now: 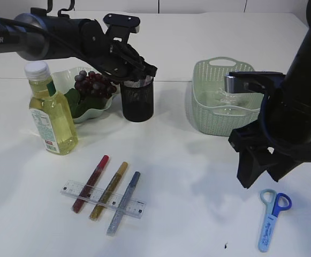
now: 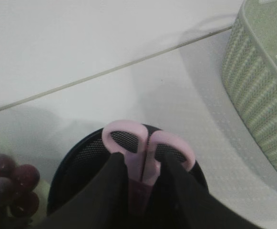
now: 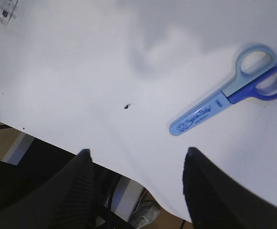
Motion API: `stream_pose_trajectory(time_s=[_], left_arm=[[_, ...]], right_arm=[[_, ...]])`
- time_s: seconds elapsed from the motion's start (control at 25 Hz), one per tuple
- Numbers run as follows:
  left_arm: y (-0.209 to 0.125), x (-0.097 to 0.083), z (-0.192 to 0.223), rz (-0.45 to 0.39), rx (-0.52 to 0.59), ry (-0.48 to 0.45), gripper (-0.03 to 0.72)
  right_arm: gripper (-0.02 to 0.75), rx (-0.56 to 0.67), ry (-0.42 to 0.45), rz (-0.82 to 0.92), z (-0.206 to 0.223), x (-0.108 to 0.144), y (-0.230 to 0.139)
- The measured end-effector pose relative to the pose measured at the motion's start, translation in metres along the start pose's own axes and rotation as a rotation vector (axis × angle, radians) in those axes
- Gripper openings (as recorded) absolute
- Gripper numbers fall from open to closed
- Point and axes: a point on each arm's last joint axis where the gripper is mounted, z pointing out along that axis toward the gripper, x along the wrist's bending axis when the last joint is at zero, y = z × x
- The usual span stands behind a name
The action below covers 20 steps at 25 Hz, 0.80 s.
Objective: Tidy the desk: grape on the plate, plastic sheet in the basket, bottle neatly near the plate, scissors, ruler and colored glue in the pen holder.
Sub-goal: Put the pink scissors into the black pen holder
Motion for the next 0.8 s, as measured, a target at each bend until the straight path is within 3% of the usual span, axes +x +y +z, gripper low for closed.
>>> stream_pose_trajectory(time_s=[0.48,0.8], left_arm=[[0.014,-0.003,-0.020,0.002,0.000,-0.008,0.207],[0.041,-0.004,-0.071,0.109,0.035,0.023,0.220]], right_arm=[[0.470,0.000,-0.002,-0.003,0.000,0.000,0.000],[0.470,0.000,-0.002,-0.005,0.000,0.000,0.000]])
